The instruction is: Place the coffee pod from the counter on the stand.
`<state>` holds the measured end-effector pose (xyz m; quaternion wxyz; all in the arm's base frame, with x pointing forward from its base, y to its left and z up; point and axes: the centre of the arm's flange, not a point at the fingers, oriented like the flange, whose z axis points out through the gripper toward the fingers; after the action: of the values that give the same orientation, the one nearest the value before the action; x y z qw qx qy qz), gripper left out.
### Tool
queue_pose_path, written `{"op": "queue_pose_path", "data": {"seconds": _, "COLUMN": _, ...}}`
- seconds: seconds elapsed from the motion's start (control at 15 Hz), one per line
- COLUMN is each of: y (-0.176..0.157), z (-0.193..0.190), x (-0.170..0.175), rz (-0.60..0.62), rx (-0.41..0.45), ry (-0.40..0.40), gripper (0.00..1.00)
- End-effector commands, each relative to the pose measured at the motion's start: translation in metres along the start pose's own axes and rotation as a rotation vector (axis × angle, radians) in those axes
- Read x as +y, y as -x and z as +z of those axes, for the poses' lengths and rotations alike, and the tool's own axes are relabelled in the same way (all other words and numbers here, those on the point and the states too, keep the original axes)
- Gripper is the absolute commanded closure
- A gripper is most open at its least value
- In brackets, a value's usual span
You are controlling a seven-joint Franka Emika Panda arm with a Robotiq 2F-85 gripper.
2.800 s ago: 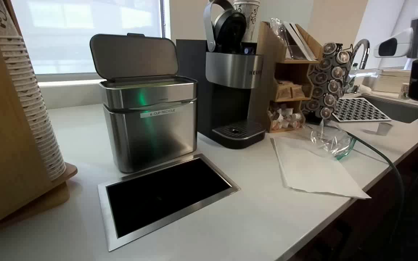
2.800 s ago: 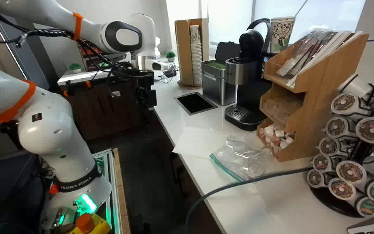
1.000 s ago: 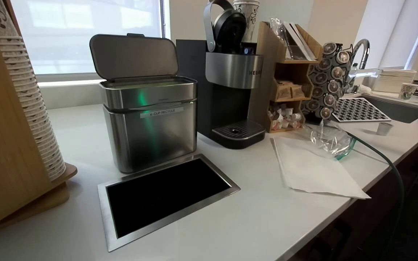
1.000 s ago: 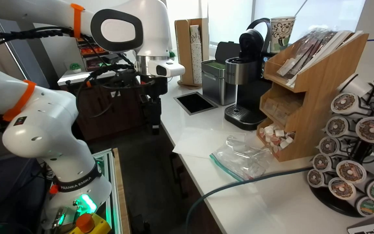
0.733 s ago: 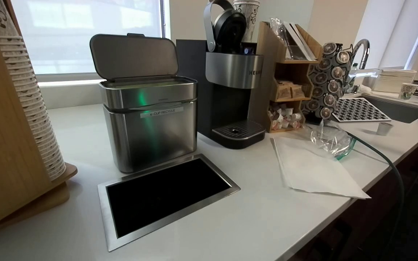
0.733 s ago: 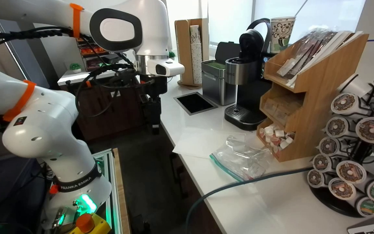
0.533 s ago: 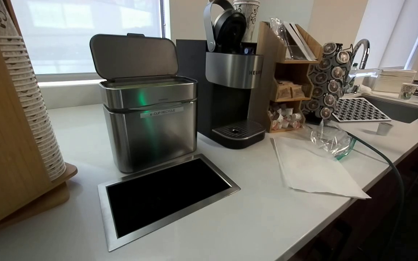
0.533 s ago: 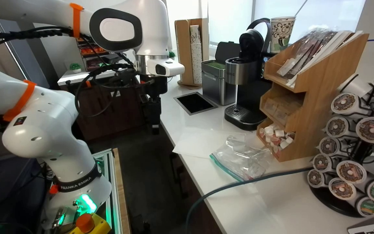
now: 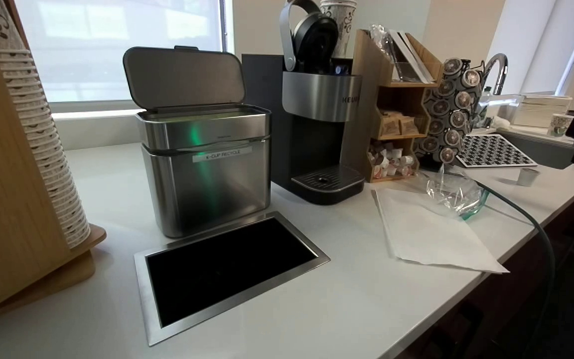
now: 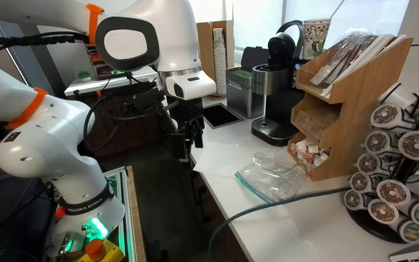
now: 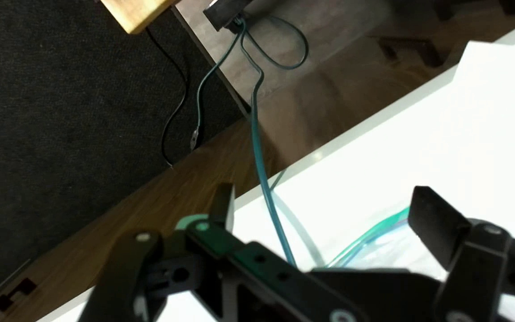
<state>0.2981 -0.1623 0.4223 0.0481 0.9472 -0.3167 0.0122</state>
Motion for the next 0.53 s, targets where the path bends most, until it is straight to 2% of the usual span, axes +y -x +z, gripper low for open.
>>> {"op": "queue_pose_path", "data": {"seconds": 0.0, "y": -0.038, "z": 0.017, "x": 0.023, "rz": 0.089, "rx": 0.086, "ry": -0.001, "gripper": 0.00}}
{"op": "queue_pose_path", "data": {"seconds": 0.13, "y": -0.054, "z": 0.022, "x": 0.036, "rz": 0.109, "rx": 0.141, "ry": 0.009, "gripper": 0.00}}
{"op": "queue_pose_path", "data": {"seconds": 0.27, "y": -0.065, "z": 0.024, "x": 0.049, "rz": 0.111, "rx": 0.158, "ry": 0.004, "gripper": 0.00}}
{"op": "queue_pose_path", "data": {"seconds": 0.47, "y": -0.081, "z": 0.030, "x": 0.076, "rz": 0.175, "rx": 0.165, "ry": 0.003, "gripper": 0.00}}
